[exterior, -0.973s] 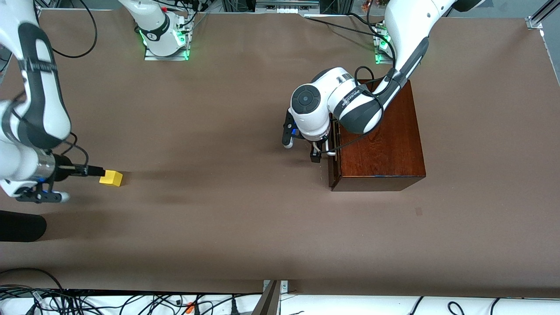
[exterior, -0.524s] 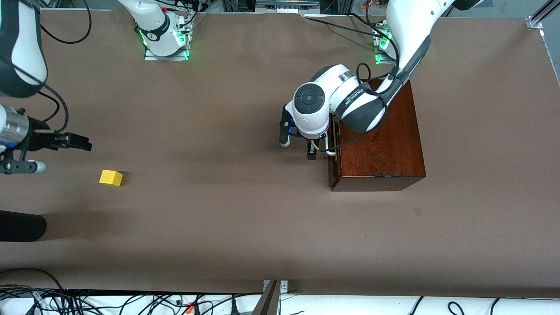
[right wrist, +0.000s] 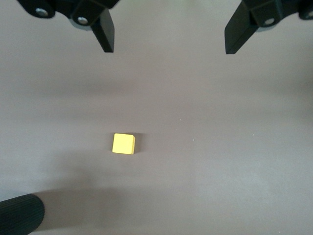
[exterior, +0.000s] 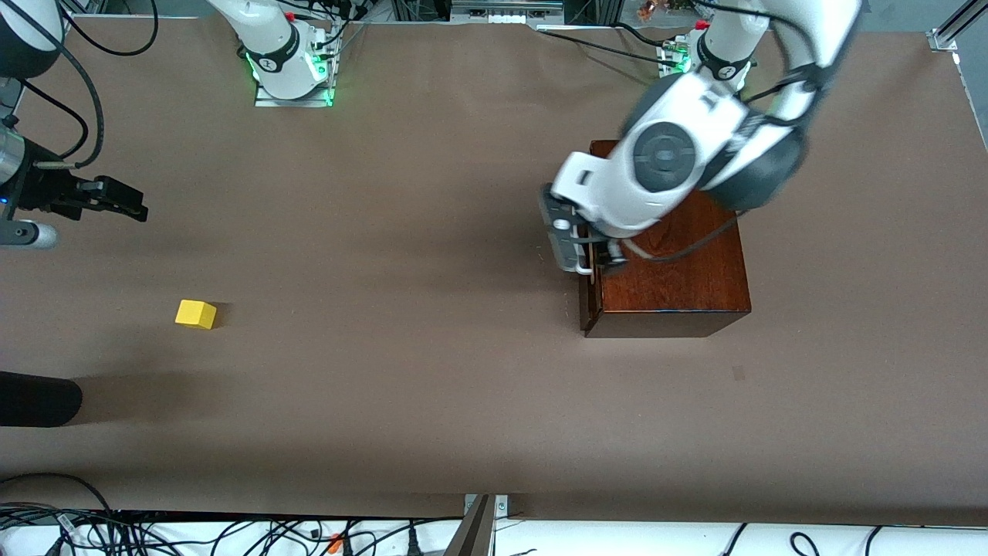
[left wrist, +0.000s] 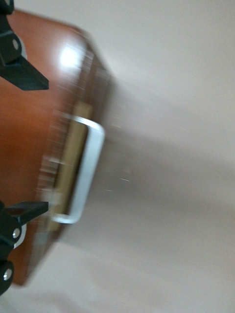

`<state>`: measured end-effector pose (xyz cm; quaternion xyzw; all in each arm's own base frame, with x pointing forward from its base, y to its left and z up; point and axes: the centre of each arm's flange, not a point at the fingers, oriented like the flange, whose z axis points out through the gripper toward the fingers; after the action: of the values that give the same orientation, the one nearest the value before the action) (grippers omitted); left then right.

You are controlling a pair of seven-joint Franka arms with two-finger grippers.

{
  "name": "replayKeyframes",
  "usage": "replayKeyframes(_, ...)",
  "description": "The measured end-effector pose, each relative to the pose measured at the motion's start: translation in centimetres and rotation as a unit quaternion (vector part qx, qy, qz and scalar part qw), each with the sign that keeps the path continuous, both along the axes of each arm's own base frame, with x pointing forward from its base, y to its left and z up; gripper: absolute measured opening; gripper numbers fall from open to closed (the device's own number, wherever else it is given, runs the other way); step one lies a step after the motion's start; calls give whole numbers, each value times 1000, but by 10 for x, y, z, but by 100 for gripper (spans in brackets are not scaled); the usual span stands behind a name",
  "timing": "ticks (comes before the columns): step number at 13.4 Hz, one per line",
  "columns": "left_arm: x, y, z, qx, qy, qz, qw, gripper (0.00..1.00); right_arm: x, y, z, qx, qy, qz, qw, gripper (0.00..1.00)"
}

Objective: Open drawer, take yellow block, close drawer

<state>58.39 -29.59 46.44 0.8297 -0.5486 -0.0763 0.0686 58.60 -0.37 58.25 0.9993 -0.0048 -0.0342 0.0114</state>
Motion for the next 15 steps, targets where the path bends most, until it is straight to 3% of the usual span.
replayKeyframes(2, 8, 69, 46, 23, 8, 55, 998, 100, -3, -2, 5, -3, -4, -1, 1000, 100)
replayKeyframes(4, 7, 109, 79, 38, -3, 105, 994, 100, -4, 0, 5, -6, -3, 7, 1000, 100)
replayKeyframes(9, -10, 183, 118, 89, -32, 225, 970, 100, -6, 0, 11, -8, -8, 23, 1000, 100)
replayKeyframes(11, -29, 202, 129, 100, -44, 304, 946, 100, -8, 0, 15, -8, -11, 23, 1000, 100)
replayKeyframes(15, -48, 222, 154, 91, -92, 484, 866, 100, -9, -1, 4, -8, 1, 21, 1000, 100)
